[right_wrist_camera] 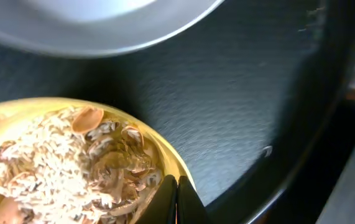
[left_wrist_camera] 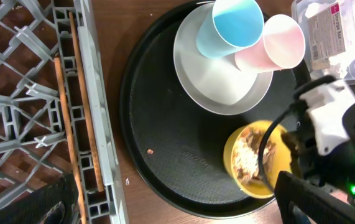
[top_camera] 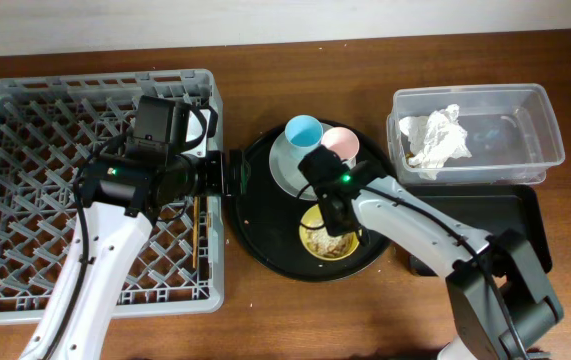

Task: Sort waste into correct bins and load items into the dishwasher rack
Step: 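Grasp the rim of the yellow bowl with the right gripper, then lift the yellow bowl and tip the food scraps onto the black tray, then set the empty yellow bowl back on the round tray, release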

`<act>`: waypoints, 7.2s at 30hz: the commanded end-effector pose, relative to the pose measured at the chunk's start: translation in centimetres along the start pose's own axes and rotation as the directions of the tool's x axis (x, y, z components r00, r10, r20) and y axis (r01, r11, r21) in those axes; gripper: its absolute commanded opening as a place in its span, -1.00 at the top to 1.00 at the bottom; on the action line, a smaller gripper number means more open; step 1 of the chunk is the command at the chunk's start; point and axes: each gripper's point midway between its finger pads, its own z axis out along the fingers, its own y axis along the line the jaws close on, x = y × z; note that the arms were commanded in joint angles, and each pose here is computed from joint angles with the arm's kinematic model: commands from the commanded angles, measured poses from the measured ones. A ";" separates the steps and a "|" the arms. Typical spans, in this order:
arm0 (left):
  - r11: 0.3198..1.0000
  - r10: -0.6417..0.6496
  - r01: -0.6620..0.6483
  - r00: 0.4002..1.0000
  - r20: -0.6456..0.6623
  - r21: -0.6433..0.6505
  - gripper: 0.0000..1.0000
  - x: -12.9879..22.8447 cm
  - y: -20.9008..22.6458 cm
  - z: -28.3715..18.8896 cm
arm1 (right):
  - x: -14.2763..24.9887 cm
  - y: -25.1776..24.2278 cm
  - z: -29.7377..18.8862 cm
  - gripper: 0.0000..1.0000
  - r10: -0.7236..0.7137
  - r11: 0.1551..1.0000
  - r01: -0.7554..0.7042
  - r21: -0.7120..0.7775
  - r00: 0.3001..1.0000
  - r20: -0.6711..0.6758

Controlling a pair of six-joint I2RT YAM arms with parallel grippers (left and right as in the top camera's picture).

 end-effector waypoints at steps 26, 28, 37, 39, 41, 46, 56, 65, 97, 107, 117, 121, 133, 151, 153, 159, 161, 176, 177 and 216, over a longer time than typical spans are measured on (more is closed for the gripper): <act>1.000 0.000 -0.001 1.000 0.016 0.011 -0.98 -0.3 -0.2 -0.6 | 1.8 5.6 -4.1 -0.06 -0.173 0.931 0.156 -0.329 0.985 -0.021; 1.000 0.000 -0.001 1.000 0.016 0.011 -0.98 -0.3 -0.2 -0.6 | 1.7 5.8 -3.6 0.04 -0.168 0.930 0.157 -0.333 0.986 -0.005; 1.000 0.000 -0.001 1.000 0.016 0.011 -0.99 -0.3 -0.2 -0.6 | 2.4 7.6 -0.6 0.25 -0.155 0.901 0.160 -0.403 0.987 0.046; 1.000 0.000 -0.001 1.000 0.016 0.011 -0.99 -0.3 -0.2 -0.6 | 2.4 7.6 -0.5 0.26 -0.154 0.901 0.160 -0.402 0.987 0.048; 1.000 0.000 -0.001 1.000 0.016 0.011 -0.98 -0.3 -0.2 -0.6 | 2.4 7.6 -0.5 0.37 -0.154 0.901 0.161 -0.403 0.987 0.049; 1.000 0.000 -0.001 1.000 0.016 0.011 -0.98 -0.3 -0.2 -0.6 | 2.6 7.3 -0.4 0.55 -0.173 0.905 0.177 -0.387 0.984 0.044; 1.000 0.000 -0.001 1.000 0.016 0.011 -0.98 -0.3 -0.2 -0.6 | 3.1 7.1 -0.3 0.55 -0.179 0.907 0.176 -0.384 0.983 0.027; 1.000 0.000 -0.001 1.000 0.016 0.011 -0.98 -0.3 -0.2 -0.6 | 3.6 7.0 -0.2 0.68 -0.183 0.908 0.173 -0.380 0.983 0.010; 1.000 0.000 -0.001 1.000 0.016 0.011 -0.98 -0.3 -0.2 -0.6 | -0.3 -1.7 -11.6 0.92 0.013 0.931 -0.037 -0.364 0.998 -0.069; 1.000 0.000 -0.001 1.000 0.016 0.011 -0.98 -0.3 -0.2 -0.6 | 0.4 -12.8 -11.7 0.92 0.336 0.754 -0.355 -0.552 0.931 -0.140; 1.000 0.000 -0.001 1.000 0.016 0.011 -0.98 -0.3 -0.2 -0.6 | 1.4 -17.7 -11.0 0.92 0.522 0.489 -0.386 -0.782 0.848 -0.093; 1.000 0.000 -0.001 1.000 0.016 0.011 -0.99 -0.3 -0.2 -0.6 | 2.2 -19.0 -9.6 0.92 0.619 0.374 -0.417 -0.829 0.777 -0.112; 1.000 0.000 -0.001 1.000 0.016 0.011 -0.98 -0.3 -0.2 -0.6 | 3.9 -21.1 -8.3 0.92 0.824 0.072 -0.234 -0.970 0.562 -0.074; 1.000 0.000 -0.001 1.000 0.016 0.011 -0.98 -0.3 -0.2 -0.6 | 4.3 -23.8 -10.8 0.92 0.860 -0.251 -0.209 -0.945 0.399 -0.317; 1.000 0.000 -0.001 1.000 0.016 0.011 -0.99 -0.3 -0.2 -0.6 | 4.3 -23.9 -10.4 0.92 0.866 -0.221 -0.218 -0.950 0.405 -0.295; 1.000 0.000 -0.001 1.000 0.016 0.011 -0.98 -0.3 -0.2 -0.6 | 4.6 -23.2 -11.1 0.92 0.833 -0.328 -0.247 -0.912 0.380 -0.403; 1.000 0.000 -0.001 1.000 0.016 0.011 -0.99 -0.3 -0.2 -0.6 | 4.7 -22.9 -11.3 0.92 0.836 -0.317 -0.242 -0.917 0.386 -0.391; 1.000 0.000 -0.001 1.000 0.016 0.011 -0.98 -0.3 -0.2 -0.6 | 4.7 -23.0 -10.8 0.92 0.827 -0.221 -0.378 -0.899 0.416 -0.378; 1.000 0.000 -0.001 1.000 0.016 0.011 -0.98 -0.3 -0.2 -0.6 | 4.6 -23.0 -11.0 0.92 0.820 -0.183 -0.416 -0.891 0.436 -0.372; 1.000 0.000 -0.001 1.000 0.016 0.011 -0.98 -0.3 -0.2 -0.6 | 1.8 8.7 -8.8 0.42 -0.130 0.933 0.123 -0.338 0.992 0.002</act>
